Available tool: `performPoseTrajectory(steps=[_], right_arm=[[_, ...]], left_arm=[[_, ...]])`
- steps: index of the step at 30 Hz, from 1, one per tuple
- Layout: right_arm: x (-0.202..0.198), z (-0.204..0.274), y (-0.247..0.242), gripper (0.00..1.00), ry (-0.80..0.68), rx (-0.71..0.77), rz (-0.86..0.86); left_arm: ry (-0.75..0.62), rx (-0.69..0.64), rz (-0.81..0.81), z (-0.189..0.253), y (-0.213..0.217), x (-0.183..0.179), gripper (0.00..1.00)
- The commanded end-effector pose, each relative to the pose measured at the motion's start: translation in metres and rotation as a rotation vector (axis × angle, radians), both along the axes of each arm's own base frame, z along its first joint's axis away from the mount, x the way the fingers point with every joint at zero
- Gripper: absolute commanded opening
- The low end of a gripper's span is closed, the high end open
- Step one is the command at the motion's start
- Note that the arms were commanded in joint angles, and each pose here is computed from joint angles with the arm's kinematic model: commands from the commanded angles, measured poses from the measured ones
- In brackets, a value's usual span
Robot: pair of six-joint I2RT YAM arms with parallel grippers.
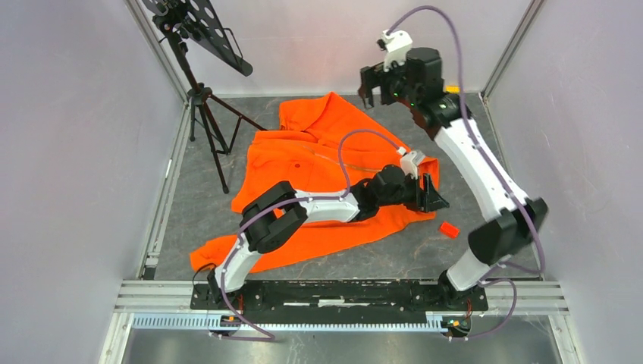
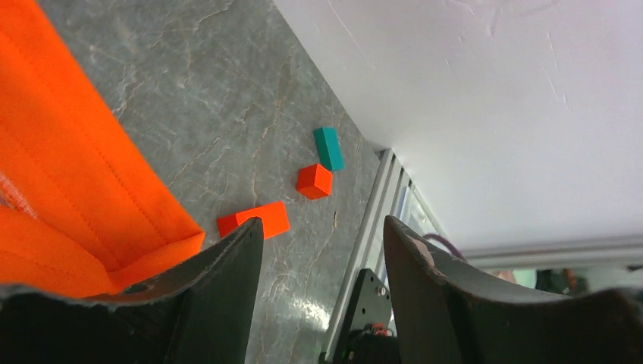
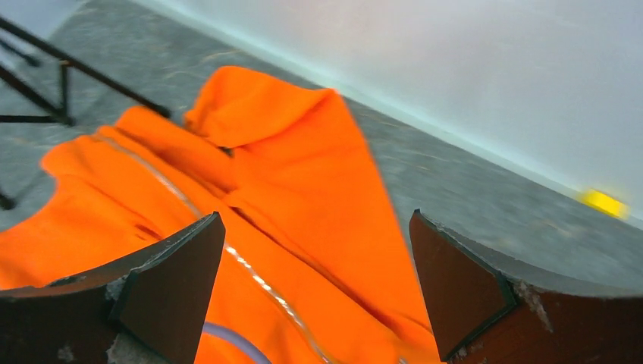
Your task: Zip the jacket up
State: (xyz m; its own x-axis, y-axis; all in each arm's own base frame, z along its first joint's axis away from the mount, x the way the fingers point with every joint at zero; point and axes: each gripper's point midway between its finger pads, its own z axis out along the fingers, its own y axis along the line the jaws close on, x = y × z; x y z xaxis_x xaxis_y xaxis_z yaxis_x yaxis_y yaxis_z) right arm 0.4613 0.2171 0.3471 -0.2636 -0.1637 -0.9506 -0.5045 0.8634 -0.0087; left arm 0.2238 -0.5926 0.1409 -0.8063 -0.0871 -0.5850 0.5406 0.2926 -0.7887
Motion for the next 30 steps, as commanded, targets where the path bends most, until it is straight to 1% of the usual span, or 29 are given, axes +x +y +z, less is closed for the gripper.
performPoseTrajectory(steps=[1,5,7,9,11,14,17,20,25,28,30], right_arm=[[-0.031,0.045,-0.087,0.98,-0.136,-0.137,-0.337],[-0.064,0.063,-0.129,0.98,-0.211,-0.113,-0.500],[-0.080,0.077,-0.143,0.98,-0.260,-0.091,-0.541],[-0.100,0.093,-0.155,0.98,-0.328,-0.057,-0.563],[-0.116,0.106,-0.160,0.98,-0.384,-0.011,-0.563],[-0.138,0.123,-0.165,0.98,-0.477,0.054,-0.540],[-0.162,0.140,-0.167,0.98,-0.562,0.105,-0.501],[-0.185,0.155,-0.169,0.98,-0.651,0.172,-0.462],[-0.223,0.185,-0.176,0.98,-0.799,0.300,-0.430],[-0.244,0.204,-0.181,0.98,-0.866,0.360,-0.411],[-0.259,0.215,-0.185,0.98,-0.914,0.396,-0.401]], left_arm=[[-0.293,0.013,-0.103,0.064,0.010,-0.003,0.64],[-0.422,0.075,-0.064,0.084,0.039,-0.001,0.63],[-0.477,0.091,-0.008,0.099,0.062,0.003,0.63],[-0.498,0.103,0.052,0.116,0.087,0.010,0.64],[-0.534,0.117,0.102,0.137,0.112,0.011,0.64],[-0.638,0.121,0.164,0.183,0.153,0.005,0.67],[-0.739,0.100,0.231,0.231,0.197,-0.005,0.74],[-0.853,0.029,0.231,0.279,0.233,-0.027,0.81],[-1.042,-0.152,0.169,0.357,0.279,-0.078,0.86],[-1.153,-0.227,0.189,0.397,0.310,-0.098,0.89],[-1.228,-0.269,0.226,0.424,0.335,-0.110,0.93]])
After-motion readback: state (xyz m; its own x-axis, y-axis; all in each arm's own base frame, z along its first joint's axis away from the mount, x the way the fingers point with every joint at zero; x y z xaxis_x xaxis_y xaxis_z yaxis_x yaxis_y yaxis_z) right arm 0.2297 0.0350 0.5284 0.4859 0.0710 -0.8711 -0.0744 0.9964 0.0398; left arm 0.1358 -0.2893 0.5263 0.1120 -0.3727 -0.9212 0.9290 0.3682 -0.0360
